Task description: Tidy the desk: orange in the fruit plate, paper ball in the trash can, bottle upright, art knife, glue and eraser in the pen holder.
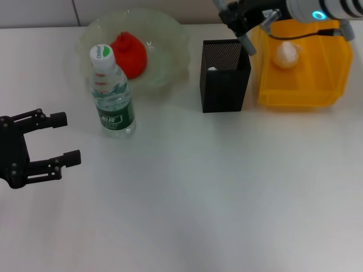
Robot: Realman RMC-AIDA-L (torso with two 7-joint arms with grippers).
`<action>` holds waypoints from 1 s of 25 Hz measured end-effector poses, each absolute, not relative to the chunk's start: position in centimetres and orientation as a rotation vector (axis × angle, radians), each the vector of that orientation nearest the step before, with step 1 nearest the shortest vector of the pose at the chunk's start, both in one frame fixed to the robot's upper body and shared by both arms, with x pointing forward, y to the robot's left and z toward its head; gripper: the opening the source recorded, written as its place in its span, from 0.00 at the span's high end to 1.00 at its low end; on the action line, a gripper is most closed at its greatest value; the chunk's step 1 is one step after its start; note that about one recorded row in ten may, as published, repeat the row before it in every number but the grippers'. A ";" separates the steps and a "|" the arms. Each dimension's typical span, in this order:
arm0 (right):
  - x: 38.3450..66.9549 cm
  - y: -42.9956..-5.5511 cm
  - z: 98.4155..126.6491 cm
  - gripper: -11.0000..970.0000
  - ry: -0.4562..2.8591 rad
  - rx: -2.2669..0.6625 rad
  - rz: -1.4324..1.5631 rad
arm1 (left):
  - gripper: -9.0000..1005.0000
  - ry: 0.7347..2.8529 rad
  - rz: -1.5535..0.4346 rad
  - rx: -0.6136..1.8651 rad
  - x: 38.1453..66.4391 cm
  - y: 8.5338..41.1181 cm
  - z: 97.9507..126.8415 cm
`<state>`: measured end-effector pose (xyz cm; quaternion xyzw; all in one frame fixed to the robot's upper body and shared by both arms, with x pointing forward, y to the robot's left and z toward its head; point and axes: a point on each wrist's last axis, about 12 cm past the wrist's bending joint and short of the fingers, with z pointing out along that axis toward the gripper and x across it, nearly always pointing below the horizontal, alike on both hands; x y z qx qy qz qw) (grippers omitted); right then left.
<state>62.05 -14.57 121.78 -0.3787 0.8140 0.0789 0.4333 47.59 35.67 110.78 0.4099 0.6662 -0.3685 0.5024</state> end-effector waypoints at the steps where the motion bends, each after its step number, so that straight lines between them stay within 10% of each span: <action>1: 62.2 -14.5 121.6 0.85 2.021 -0.943 0.195 | 0.20 1.610 -0.888 0.989 47.6 35.7 110.8; 17: 63.4 -13.8 118.6 0.83 2.073 -0.917 0.253 | 0.20 1.608 -0.883 0.989 47.9 35.4 110.7; 25: 61.8 -16.1 119.1 0.62 2.020 -0.957 0.414 | 0.20 1.609 -0.891 0.992 47.9 35.5 110.8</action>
